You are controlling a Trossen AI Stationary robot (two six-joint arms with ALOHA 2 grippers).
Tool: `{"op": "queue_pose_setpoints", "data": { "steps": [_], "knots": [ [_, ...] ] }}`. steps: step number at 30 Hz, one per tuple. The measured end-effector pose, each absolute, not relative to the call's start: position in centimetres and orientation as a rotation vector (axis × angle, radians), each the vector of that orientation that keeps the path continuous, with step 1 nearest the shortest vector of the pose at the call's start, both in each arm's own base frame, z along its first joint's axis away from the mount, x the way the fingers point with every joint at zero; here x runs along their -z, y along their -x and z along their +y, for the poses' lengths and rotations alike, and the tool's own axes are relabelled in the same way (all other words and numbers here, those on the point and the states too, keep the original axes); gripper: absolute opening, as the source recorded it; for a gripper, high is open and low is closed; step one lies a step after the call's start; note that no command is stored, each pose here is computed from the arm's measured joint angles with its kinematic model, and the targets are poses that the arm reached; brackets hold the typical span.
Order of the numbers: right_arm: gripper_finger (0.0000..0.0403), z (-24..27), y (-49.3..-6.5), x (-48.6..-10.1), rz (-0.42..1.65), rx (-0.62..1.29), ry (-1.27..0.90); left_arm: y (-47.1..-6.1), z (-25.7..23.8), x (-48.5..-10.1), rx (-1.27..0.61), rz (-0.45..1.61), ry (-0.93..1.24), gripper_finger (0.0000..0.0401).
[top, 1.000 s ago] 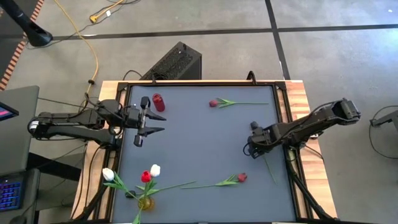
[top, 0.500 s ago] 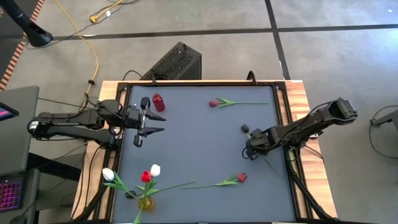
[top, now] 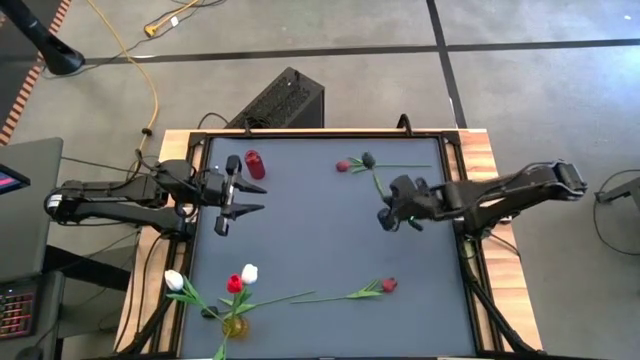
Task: Sort flowers into vase by color
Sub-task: Put the right black tulip into the red vase
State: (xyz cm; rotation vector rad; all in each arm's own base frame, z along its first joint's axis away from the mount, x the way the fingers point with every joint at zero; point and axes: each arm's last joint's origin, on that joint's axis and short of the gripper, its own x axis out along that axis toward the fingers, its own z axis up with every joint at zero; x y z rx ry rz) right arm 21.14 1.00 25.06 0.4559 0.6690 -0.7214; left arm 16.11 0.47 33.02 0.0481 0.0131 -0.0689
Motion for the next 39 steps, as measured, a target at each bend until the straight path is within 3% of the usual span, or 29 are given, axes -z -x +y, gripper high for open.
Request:
{"op": "queue_pose_setpoints", "data": {
  "steps": [9,15,26,39],
  "knots": [
    [0.0018,-1.6,-23.5,-32.7,0.061,0.453,-0.234,-16.1,0.9,-33.7,-0.069,-0.060,-0.032,0.0158],
    [0.0021,-4.2,-24.5,-34.7,-0.189,0.319,-0.135,-16.3,1.2,-34.0,-0.169,-0.087,-0.018,0.0158],
    [0.0020,-8.2,-27.3,-34.5,-0.292,0.170,-0.116,-17.6,3.4,-33.1,-0.255,-0.037,-0.006,0.0158],
    [0.0020,-9.6,-36.0,-33.9,-0.228,0.022,-0.118,-19.2,6.4,-31.5,-0.190,0.035,0.064,0.0158]
  ]
}}
